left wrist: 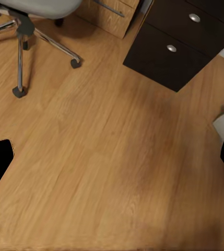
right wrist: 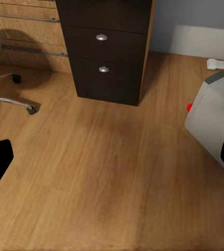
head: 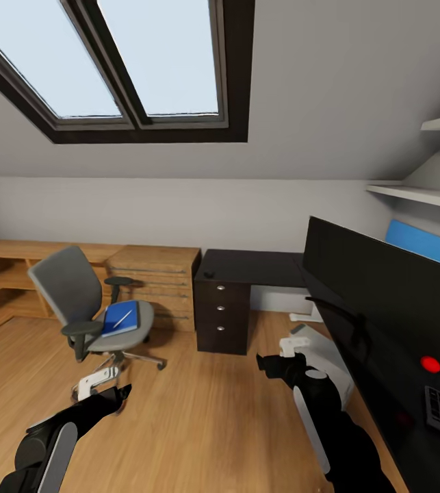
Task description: In the bedroom, organize the workspace by keeping the computer under the desk, ensuring the monitor is on the desk, placing the keyboard on the desk next to the monitor, placing the mouse on the desk next to the keyboard, moving the folder from the swivel chair onto the desk next to the mouse, stacking the notebook on top of the folder with the pen on top of the notebook, and positioning the swivel chair next to the desk.
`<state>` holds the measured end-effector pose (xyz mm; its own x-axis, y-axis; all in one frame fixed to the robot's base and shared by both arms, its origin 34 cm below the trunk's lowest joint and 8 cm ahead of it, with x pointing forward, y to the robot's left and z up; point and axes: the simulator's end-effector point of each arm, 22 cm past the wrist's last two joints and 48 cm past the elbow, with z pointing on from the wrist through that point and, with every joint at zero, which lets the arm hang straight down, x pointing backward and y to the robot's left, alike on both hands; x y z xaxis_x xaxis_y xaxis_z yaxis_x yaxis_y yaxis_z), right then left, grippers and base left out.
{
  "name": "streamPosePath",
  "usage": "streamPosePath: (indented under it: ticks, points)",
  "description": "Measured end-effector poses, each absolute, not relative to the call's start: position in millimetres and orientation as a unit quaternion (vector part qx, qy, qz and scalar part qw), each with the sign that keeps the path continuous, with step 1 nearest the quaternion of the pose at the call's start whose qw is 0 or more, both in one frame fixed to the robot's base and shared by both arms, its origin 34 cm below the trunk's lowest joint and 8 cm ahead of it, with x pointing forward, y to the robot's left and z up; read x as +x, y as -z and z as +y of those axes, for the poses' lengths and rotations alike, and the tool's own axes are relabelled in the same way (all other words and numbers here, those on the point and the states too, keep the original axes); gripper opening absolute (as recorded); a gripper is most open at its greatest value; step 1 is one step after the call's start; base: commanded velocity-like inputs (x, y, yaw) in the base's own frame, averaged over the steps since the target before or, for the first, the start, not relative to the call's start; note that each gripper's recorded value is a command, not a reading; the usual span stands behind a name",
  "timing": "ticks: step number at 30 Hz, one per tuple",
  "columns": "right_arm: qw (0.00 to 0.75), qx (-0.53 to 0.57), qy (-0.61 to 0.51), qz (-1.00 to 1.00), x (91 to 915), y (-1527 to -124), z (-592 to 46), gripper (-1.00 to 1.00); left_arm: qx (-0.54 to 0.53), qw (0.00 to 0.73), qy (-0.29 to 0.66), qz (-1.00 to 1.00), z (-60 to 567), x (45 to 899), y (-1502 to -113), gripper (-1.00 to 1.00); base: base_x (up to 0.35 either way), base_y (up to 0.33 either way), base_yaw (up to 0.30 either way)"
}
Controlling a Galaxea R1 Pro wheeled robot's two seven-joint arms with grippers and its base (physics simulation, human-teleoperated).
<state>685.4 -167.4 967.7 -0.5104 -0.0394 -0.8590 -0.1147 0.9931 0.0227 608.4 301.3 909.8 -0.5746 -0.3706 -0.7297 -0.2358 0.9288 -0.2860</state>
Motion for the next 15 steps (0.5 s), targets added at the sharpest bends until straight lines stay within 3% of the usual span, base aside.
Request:
streamPosePath:
  ticks: [9,15]
  points:
    - [0.490,-0.046,-0.039,0.870,684.7,-964.7,-165.8,1.00,-0.172,0.428,0.078,0.884,301.9,608.5,-909.9,1.00,-0.333,0.000,-0.008]
    - [0.487,-0.047,-0.039,0.871,683.8,-961.6,-165.6,1.00,-0.172,0.430,0.077,0.883,302.7,608.6,-910.6,1.00,-0.159,0.000,-0.169]
